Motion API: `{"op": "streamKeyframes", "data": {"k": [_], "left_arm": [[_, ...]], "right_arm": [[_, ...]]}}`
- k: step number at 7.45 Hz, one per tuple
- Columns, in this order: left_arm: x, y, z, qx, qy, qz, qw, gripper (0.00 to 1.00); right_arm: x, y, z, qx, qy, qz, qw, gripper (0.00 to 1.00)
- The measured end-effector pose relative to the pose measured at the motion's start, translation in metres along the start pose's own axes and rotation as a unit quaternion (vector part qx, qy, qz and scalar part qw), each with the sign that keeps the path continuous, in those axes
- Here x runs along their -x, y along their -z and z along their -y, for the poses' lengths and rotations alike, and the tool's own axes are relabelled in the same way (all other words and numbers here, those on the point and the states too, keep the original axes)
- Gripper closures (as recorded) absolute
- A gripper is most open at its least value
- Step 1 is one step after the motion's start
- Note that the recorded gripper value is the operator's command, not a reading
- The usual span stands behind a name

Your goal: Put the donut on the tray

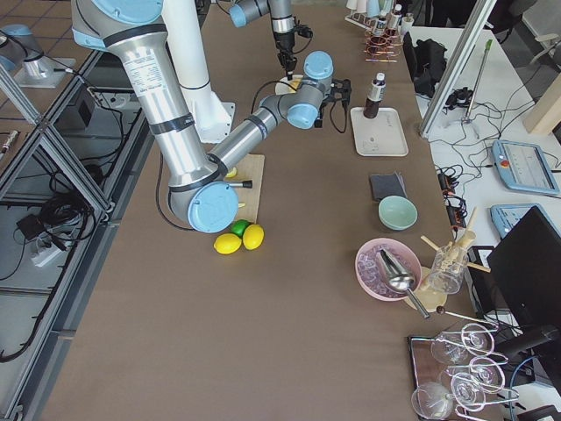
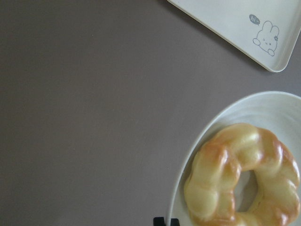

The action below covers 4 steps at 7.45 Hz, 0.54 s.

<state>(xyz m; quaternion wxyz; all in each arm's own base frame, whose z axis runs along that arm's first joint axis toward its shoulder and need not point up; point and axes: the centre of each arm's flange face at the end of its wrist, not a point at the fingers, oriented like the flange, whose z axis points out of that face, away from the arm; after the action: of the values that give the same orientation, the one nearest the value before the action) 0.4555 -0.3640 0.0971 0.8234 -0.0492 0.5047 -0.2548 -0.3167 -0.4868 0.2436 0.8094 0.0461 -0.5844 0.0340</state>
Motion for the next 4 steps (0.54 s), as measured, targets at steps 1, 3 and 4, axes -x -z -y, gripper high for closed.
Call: {"op": "streamKeyframes", "data": {"k": [1, 3, 4], "left_arm": [[-0.003, -0.001, -0.004, 0.0, 0.001, 0.0, 1.0, 1.0], [-0.008, 0.0, -0.006, -0.001, 0.002, -0.001, 1.0, 1.0], [-0.008, 0.0, -0.005, -0.001, 0.002, -0.001, 1.0, 1.0]], "right_arm": [[0.004, -0.004, -0.005, 0.004, -0.01, 0.002, 0.9999, 0.0], [0.011, -0.01, -0.018, 0.017, -0.024, 0.007, 0.9995, 0.0], [0.013, -0.014, -0.025, 0.024, -0.027, 0.008, 0.9993, 0.0]]}}
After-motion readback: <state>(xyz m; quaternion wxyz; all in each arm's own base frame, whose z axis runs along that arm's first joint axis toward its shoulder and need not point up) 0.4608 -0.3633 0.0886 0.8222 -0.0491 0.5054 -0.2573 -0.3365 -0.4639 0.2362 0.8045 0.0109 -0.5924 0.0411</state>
